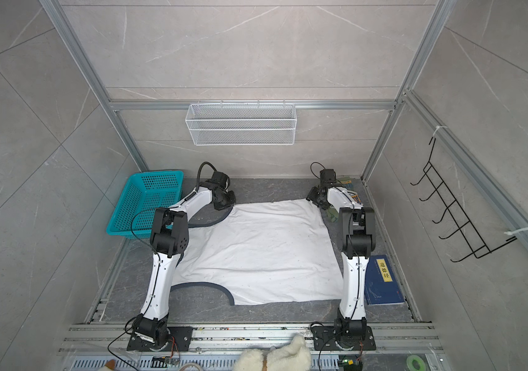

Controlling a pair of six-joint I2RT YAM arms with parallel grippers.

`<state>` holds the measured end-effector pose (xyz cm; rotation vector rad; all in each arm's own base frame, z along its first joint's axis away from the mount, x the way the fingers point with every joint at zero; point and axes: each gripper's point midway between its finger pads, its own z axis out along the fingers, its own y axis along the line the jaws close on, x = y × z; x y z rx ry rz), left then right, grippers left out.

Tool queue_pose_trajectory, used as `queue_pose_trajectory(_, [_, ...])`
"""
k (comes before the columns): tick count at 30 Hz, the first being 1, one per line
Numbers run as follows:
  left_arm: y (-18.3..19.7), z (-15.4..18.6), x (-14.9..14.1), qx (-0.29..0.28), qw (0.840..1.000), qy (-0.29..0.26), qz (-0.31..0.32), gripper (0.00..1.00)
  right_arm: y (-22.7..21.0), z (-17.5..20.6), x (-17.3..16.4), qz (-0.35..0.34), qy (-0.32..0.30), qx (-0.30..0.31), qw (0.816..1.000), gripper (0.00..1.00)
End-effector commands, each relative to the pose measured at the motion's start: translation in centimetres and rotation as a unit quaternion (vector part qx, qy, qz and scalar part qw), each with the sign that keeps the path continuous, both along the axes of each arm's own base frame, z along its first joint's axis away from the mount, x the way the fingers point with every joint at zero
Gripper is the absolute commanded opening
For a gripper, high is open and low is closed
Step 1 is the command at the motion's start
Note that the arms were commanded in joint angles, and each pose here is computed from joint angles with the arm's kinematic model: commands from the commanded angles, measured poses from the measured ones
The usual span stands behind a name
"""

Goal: Fold and stack tank tops
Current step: Fold the tank top at the center of the table.

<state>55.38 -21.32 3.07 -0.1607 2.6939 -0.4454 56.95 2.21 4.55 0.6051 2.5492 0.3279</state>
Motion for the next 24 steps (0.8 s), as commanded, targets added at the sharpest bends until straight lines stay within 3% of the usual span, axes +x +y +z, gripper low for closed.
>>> queue_pose_trajectory(1, [1.2, 0.6, 0.0, 0.014, 1.000, -0.011, 0.016, 0.00, -0.6, -0.8, 0.0, 0.004, 0.020, -0.020, 1.000, 0.62])
queue_pose_trajectory(6, [2.1, 0.7, -0.7, 0.031, 0.999, -0.016, 0.022, 0.00, -0.4, -1.0, 1.2, 0.010, 0.020, -0.020, 1.000, 0.61])
queue_pose_trajectory(17, [1.4, 1.0, -0.2, 0.011, 1.000, -0.017, 0.020, 0.00, -0.4, -2.7, 2.0, 0.013, 0.064, -0.021, 0.998, 0.57])
queue_pose_trajectory(24, [1.3, 1.0, -0.3, 0.009, 1.000, -0.015, 0.022, 0.00, -0.4, -4.8, 1.1, 0.012, 0.125, -0.034, 0.992, 0.42])
